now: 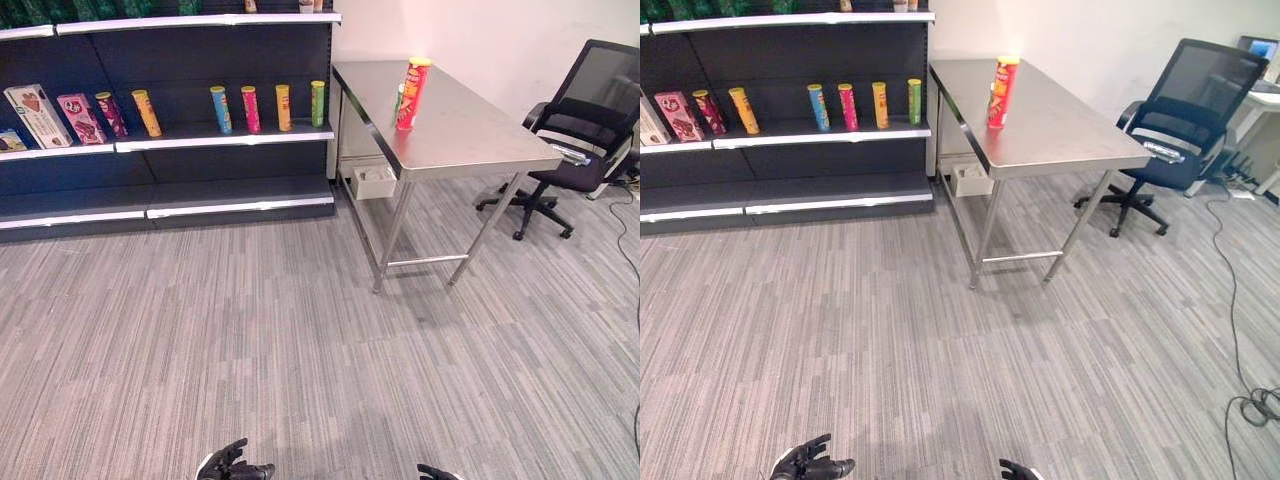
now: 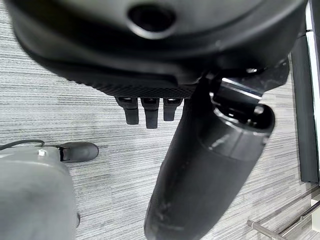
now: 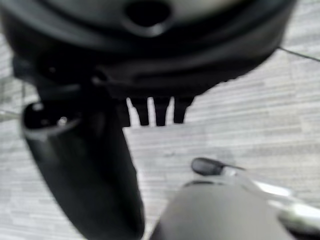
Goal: Put the goods on the table back onto the shelves and tidy them up.
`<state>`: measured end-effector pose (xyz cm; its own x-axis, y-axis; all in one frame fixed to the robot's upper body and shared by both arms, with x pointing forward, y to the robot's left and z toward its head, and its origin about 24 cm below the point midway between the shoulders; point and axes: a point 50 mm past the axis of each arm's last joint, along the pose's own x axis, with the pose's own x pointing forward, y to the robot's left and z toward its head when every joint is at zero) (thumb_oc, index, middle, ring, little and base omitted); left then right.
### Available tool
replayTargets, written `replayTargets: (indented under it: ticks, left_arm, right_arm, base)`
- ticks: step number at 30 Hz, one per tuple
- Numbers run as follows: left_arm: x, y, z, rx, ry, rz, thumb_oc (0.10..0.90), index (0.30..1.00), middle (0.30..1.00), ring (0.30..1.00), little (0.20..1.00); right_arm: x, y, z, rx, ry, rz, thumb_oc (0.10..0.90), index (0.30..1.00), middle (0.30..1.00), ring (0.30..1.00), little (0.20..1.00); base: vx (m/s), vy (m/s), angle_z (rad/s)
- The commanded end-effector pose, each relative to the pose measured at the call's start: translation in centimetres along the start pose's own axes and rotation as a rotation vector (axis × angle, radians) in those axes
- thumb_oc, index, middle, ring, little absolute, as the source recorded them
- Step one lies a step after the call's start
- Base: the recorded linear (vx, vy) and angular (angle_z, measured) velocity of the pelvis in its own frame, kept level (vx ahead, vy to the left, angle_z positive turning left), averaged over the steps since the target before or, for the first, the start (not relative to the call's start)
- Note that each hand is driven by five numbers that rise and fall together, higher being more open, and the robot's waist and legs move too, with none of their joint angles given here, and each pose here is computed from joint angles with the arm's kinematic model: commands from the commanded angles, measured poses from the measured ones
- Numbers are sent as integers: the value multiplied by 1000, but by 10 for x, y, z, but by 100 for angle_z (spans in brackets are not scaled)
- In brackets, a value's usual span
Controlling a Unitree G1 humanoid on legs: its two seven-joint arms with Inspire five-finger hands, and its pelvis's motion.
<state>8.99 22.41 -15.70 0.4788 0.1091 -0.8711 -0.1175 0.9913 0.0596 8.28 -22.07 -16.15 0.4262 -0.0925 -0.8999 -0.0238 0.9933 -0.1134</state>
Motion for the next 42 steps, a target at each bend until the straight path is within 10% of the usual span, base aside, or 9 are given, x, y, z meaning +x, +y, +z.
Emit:
replayTargets:
  ticks: [1,42]
  left_arm:
    - [7,1,37,9,-134,3,800,900,900,900,900]
    - [8,4,50,10,-164,-19,800,900,900,900,900]
  right_arm:
    - [4,-17,30,-44,-92,-24,800,900,900,900,900]
    - [4,-19,25,60,-62,-47,800,900,900,900,900]
  base:
    - [-75,-87,-6]
    - [319,32,9]
